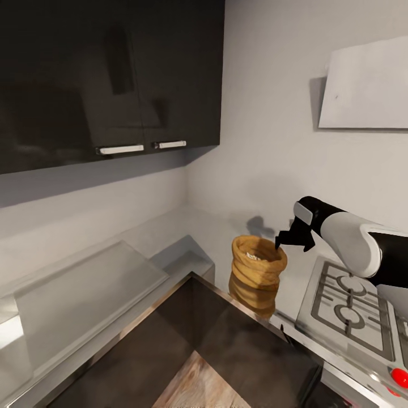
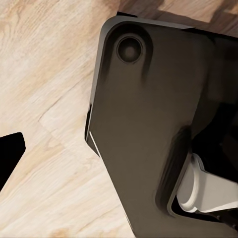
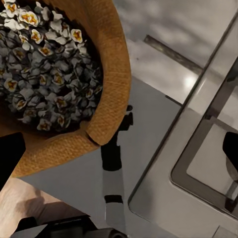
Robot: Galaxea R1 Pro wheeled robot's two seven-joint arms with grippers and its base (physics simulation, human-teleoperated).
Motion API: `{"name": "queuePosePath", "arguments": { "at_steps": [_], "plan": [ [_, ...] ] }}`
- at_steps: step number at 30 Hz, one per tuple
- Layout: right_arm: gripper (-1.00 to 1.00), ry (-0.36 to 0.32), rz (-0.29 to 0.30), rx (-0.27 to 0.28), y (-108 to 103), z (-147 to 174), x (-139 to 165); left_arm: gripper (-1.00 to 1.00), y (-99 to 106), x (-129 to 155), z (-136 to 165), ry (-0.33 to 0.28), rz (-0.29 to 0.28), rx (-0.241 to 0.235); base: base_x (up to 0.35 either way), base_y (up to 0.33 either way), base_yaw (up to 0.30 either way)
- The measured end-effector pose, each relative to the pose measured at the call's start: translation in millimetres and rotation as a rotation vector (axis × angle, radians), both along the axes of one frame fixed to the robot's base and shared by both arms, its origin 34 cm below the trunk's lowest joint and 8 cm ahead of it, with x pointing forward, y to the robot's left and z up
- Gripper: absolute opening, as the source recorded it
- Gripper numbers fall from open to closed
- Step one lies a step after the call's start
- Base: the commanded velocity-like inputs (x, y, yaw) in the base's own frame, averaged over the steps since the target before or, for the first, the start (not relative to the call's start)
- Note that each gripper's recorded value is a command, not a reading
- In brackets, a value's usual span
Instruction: In the kitchen, take the popcorn bag from the countertop, put it into the microwave, and heat it until the popcorn is cooked so the cooked popcorn ends up inside the bag.
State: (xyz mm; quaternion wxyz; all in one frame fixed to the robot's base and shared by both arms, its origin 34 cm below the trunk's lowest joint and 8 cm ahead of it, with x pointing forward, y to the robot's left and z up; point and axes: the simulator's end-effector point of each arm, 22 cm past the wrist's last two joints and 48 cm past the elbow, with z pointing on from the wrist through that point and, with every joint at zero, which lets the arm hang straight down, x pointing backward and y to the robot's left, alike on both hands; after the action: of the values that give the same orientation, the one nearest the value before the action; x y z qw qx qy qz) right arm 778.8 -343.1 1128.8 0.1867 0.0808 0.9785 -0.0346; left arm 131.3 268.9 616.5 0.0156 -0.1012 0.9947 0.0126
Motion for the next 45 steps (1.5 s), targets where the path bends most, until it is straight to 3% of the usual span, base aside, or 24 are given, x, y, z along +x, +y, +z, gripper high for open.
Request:
{"name": "queuePosePath", "arguments": {
  "at_steps": [10, 31, 45],
  "plan": [
    [1.0, 0.0, 0.0, 0.001, 0.0, -0.4, 0.3, 1.0, -0.5, 0.0, 0.0, -0.001, 0.0, -0.001, 0.208, 0.0, -0.001],
    [1.0, 0.03, 0.0, 0.001, 0.2, -20.7, 3.9, 1.0, -0.3, -11.7, -0.5, 0.03, 0.0, 0.0, 0.005, 0.0, -0.064],
    [1.0, 0.05, 0.0, 0.001, 0.2, -34.8, 6.0, 1.0, -0.5, -19.5, -0.6, 0.049, 0.0, 0.0, 0.022, 0.062, 0.058]
  ]
}}
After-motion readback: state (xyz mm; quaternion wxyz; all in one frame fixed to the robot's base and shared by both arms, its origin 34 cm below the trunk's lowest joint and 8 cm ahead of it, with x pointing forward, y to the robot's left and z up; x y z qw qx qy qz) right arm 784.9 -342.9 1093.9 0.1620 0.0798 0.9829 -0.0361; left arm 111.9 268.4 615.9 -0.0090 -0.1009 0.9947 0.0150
